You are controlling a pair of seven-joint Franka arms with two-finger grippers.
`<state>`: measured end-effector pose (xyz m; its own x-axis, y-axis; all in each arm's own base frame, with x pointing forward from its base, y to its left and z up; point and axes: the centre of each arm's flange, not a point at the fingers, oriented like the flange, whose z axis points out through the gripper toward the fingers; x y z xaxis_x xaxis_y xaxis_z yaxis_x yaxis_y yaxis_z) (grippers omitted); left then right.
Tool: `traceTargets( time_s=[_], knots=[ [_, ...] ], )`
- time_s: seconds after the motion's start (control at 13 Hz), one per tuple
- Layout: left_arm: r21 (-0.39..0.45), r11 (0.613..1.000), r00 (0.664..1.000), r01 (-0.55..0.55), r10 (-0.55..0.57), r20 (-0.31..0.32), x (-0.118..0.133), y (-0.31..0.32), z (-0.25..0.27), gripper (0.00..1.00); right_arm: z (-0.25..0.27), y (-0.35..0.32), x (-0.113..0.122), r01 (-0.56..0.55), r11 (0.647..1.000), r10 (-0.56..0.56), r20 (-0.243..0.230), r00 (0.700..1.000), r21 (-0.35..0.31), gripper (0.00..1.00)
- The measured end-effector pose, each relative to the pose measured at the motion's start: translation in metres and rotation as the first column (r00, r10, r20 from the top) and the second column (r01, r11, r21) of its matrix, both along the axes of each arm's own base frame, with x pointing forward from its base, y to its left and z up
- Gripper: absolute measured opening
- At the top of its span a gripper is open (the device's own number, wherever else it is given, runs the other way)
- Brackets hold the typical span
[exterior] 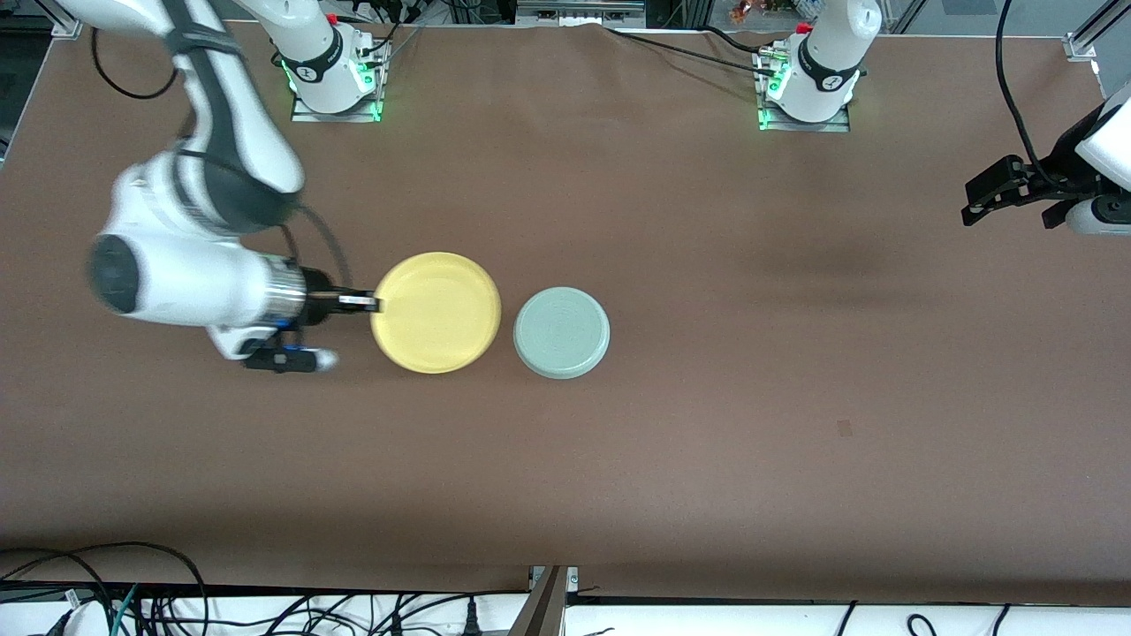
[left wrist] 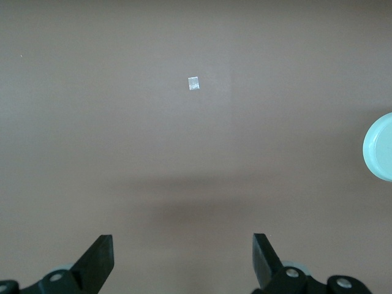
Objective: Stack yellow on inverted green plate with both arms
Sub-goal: 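Slide the yellow plate with the right gripper onto the green plate, then open the right gripper and release the yellow plate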
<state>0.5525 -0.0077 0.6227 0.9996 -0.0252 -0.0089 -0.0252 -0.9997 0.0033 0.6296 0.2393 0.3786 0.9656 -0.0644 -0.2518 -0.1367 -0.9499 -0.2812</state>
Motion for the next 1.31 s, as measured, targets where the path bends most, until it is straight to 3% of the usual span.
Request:
traceTargets(
  time_s=[0.46, 0.69, 1.0, 1.31],
  knots=[
    [0.000, 1.000, 1.000, 0.003, -0.003, 0.000, 0.000, -0.002, 0.000, 1.00, -0.090, 0.118, -0.039, 0.035, 0.999, -0.034, 0.027, 0.999, -0.022, 0.02],
    [0.000, 1.000, 1.000, 0.004, -0.004, 0.000, 0.000, -0.002, 0.000, 1.00, -0.113, 0.124, -0.044, 0.051, 0.998, -0.051, 0.003, 0.999, -0.038, 0.02],
    [0.000, 1.000, 1.000, 0.014, -0.014, 0.000, 0.000, -0.008, 0.000, 1.00, -0.144, 0.121, -0.036, 0.087, 0.996, -0.086, 0.038, 0.996, -0.033, 0.02],
    [0.000, 1.000, 1.000, 0.018, -0.018, 0.000, 0.000, -0.010, 0.000, 1.00, -0.161, 0.138, -0.053, 0.068, 0.997, -0.067, 0.022, 0.998, -0.045, 0.02]
  ],
)
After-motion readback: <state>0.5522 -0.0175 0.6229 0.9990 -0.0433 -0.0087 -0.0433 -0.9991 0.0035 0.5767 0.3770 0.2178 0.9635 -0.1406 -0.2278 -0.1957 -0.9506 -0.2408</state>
